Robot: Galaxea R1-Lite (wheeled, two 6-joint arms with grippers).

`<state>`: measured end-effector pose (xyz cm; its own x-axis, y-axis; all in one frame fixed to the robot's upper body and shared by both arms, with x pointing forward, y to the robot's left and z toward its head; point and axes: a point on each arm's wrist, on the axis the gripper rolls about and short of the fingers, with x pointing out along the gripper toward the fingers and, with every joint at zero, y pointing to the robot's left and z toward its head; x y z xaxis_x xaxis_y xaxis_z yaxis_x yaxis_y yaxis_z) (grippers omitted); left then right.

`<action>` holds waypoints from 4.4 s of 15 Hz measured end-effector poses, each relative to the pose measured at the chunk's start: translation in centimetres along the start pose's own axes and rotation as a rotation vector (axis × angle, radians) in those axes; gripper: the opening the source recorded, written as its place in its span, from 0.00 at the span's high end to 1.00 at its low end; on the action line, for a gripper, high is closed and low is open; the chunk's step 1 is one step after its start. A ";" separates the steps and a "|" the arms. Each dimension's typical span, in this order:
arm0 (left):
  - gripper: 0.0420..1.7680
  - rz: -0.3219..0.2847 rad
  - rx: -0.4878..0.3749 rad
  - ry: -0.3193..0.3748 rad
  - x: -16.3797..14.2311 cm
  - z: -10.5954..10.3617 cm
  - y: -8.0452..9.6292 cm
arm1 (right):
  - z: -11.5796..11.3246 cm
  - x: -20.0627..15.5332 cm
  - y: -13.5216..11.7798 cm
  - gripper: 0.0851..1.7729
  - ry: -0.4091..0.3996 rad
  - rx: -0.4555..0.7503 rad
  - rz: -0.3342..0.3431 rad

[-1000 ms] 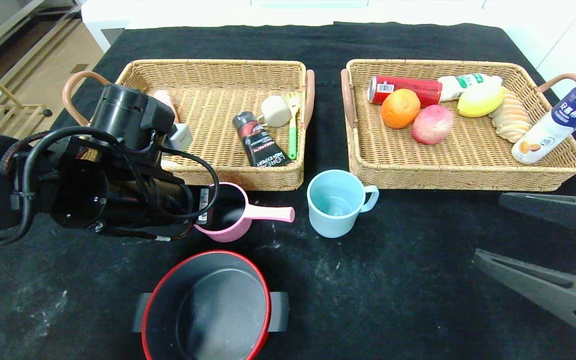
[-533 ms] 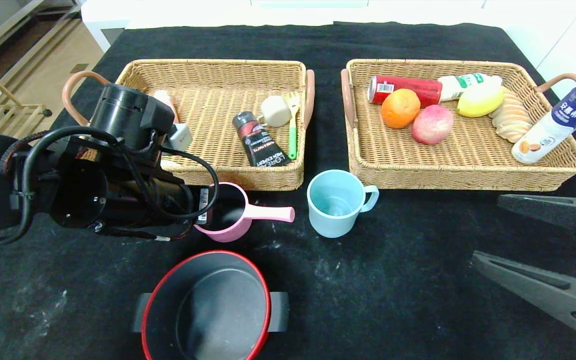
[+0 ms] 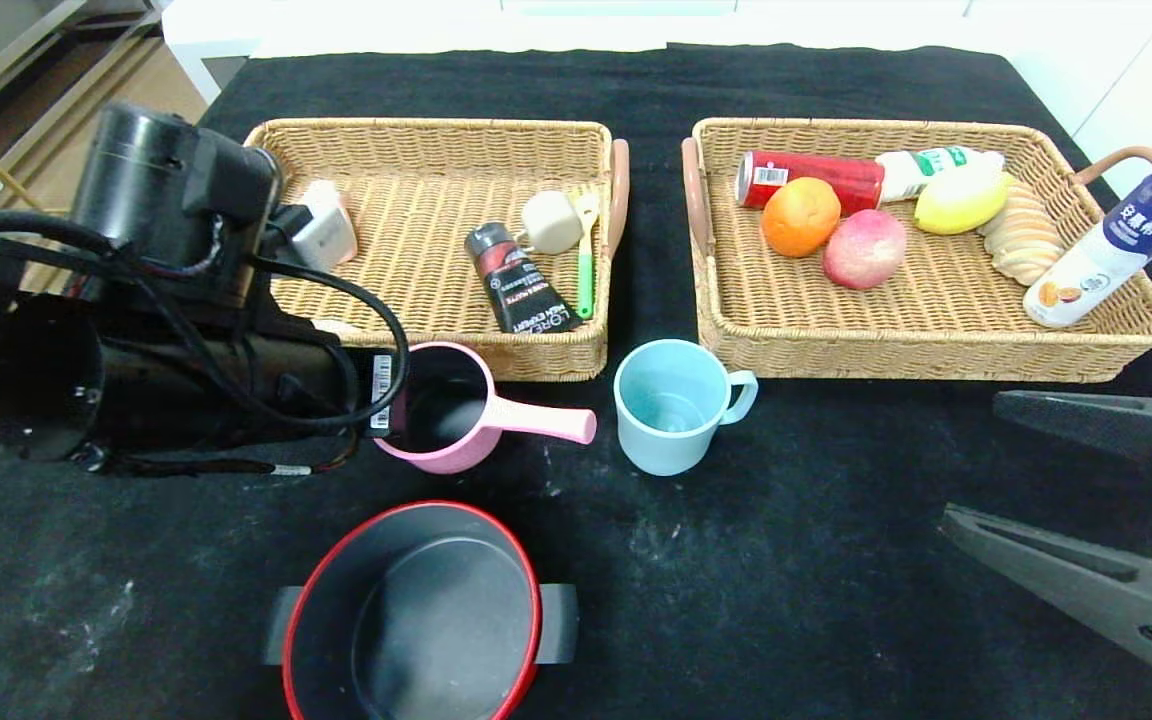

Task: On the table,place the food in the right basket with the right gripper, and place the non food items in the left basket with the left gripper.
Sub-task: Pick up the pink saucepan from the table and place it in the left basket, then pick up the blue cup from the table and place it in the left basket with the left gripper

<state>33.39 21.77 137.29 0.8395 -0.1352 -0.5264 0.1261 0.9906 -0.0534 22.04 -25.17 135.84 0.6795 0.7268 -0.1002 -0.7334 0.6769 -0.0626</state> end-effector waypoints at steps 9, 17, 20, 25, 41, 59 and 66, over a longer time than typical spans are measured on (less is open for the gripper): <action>0.93 -0.070 -0.062 -0.226 -6.2 3.9 0.9 | -0.1 0.2 -0.1 0.04 0.006 0.001 -0.002; 0.93 0.050 -0.188 -0.391 -1.6 9.7 3.8 | 0.1 0.1 -0.2 0.04 0.001 0.001 -0.008; 0.93 0.095 -0.220 -0.400 1.4 10.2 5.1 | 0.1 0.1 -0.2 0.04 -0.003 0.000 -0.011; 0.93 0.102 -0.226 -0.396 3.8 10.3 5.8 | 0.3 -0.1 -0.3 0.04 -0.012 -0.002 -0.023; 0.16 0.048 -0.183 -0.322 -0.2 7.5 4.0 | 0.3 -0.1 -0.5 0.04 -0.022 -0.004 -0.033; 0.04 -0.230 0.077 -0.140 -3.3 2.5 -11.6 | 0.5 -0.2 -0.6 0.04 -0.031 -0.009 -0.040; 0.04 -0.199 0.081 -0.073 -0.8 0.8 -13.8 | 0.6 -0.3 -0.7 0.04 -0.033 -0.009 -0.051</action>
<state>31.43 8.23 139.15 0.8292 -0.3323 -0.4494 0.3330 0.9395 -0.0802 22.40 -25.82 136.54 0.7164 0.6948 -0.0635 -0.6977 0.7123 -0.0762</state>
